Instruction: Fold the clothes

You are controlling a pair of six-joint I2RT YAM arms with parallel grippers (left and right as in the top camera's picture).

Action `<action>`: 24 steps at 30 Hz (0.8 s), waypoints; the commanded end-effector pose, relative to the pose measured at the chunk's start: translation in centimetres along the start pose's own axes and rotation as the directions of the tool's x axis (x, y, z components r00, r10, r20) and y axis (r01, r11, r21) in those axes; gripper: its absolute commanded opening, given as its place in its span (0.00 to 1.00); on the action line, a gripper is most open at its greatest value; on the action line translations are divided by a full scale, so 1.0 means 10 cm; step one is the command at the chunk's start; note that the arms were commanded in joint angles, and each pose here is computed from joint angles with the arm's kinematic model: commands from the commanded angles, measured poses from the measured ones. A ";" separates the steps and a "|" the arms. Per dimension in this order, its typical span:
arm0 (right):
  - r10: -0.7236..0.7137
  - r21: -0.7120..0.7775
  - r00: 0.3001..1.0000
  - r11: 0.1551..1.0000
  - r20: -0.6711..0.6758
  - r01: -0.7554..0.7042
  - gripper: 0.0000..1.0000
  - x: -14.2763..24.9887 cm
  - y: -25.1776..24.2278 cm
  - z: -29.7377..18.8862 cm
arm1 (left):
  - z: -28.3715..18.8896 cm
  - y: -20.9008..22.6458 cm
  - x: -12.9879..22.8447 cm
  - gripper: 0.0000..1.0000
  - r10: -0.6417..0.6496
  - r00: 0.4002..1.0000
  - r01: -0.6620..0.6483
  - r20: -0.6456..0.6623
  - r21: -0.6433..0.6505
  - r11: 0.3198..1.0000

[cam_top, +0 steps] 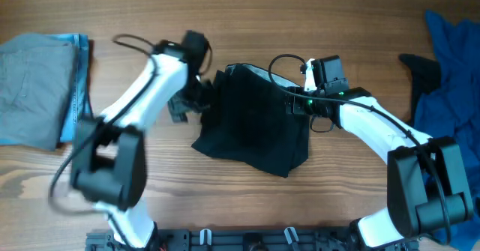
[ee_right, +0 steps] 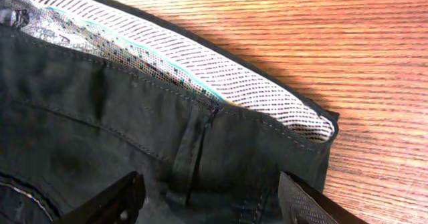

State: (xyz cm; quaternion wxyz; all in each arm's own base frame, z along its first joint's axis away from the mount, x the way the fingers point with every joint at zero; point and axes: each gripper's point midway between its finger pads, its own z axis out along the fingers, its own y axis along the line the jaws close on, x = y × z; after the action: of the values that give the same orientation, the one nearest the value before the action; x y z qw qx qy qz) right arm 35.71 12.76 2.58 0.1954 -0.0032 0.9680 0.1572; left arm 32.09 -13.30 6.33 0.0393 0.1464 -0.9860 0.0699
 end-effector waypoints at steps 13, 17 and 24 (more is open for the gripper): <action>-0.021 0.036 0.999 0.999 -0.032 0.022 0.69 0.08 -0.09 0.03 | -0.27 -0.35 -0.26 1.00 0.233 0.964 -0.259 0.130 0.250 0.933; -0.020 0.038 0.999 0.999 -0.038 0.021 0.69 0.09 -0.09 0.03 | -0.04 -0.33 -0.27 1.00 0.245 0.966 -0.257 0.077 0.240 0.936; -0.018 0.044 0.999 0.999 -0.044 0.020 0.69 0.11 -0.11 0.03 | 0.42 -0.37 -0.17 1.00 0.263 0.963 -0.233 -0.066 0.291 0.928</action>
State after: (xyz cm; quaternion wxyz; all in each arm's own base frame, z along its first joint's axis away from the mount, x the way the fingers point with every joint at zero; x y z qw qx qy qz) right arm 35.01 12.53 2.21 0.1809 -0.0065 0.9718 0.1508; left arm 35.37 -15.56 4.32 0.0214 0.0424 -0.9819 0.1833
